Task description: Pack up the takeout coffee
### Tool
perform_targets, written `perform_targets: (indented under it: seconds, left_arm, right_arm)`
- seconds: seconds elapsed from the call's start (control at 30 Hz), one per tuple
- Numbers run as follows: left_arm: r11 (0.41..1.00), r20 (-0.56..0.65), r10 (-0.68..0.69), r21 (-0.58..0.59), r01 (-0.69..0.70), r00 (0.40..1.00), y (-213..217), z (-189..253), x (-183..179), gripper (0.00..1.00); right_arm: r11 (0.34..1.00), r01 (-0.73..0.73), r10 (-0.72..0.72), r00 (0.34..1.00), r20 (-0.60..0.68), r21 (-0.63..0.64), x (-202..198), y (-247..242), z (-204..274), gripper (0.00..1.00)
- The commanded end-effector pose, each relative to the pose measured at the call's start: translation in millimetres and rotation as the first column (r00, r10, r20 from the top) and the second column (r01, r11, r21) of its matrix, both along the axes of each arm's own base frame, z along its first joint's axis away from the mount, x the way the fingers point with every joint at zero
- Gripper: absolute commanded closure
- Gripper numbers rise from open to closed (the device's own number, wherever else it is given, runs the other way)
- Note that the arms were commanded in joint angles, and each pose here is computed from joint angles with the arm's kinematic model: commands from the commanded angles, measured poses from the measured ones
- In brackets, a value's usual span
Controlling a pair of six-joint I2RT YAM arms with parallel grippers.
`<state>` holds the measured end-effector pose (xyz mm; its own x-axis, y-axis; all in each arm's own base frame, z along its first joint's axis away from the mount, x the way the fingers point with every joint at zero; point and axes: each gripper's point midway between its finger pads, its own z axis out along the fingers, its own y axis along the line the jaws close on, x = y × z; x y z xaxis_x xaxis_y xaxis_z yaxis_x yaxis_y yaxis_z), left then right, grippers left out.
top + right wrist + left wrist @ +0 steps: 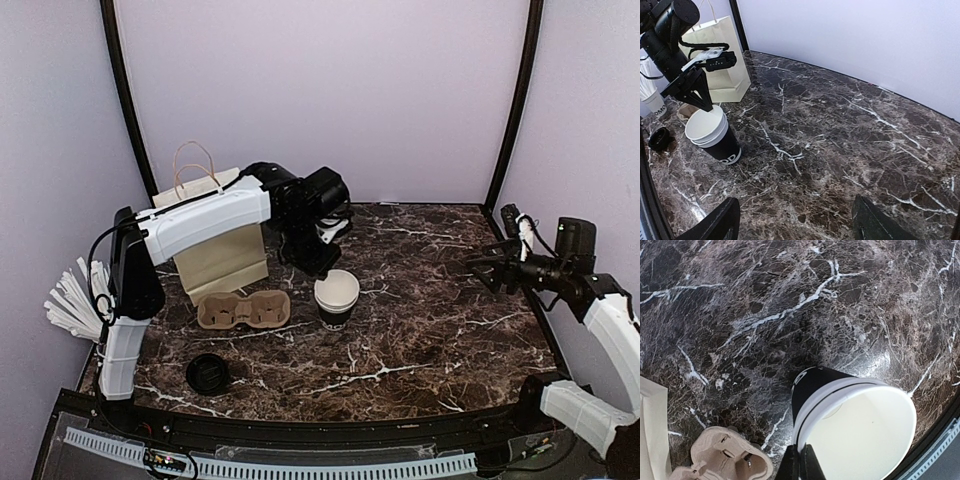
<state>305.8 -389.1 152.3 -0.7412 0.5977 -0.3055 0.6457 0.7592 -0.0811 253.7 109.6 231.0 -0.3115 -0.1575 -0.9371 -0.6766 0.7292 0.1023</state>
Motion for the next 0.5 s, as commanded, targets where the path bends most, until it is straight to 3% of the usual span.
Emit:
perform_targets:
  seconds: [0.0,0.23,0.47]
  left_arm:
    - [0.983,0.068,-0.112,-0.140,0.121,0.991,-22.0,48.3,-10.7,1.00]
    - [0.920,0.204,-0.262,-0.241,0.308,0.943,-62.5,90.1,-42.9,1.00]
    - [0.909,0.269,-0.220,-0.291,0.297,0.938,-75.0,103.1,-42.2,1.00]
  right_arm:
    - [0.991,-0.091,0.097,0.994,-0.059,0.102,2.9,21.9,14.6,0.22]
    - [0.959,-0.211,0.258,0.925,-0.277,0.187,15.9,65.6,16.2,0.27]
    - [0.929,-0.279,0.362,0.820,-0.444,0.242,4.9,105.5,-2.3,0.27]
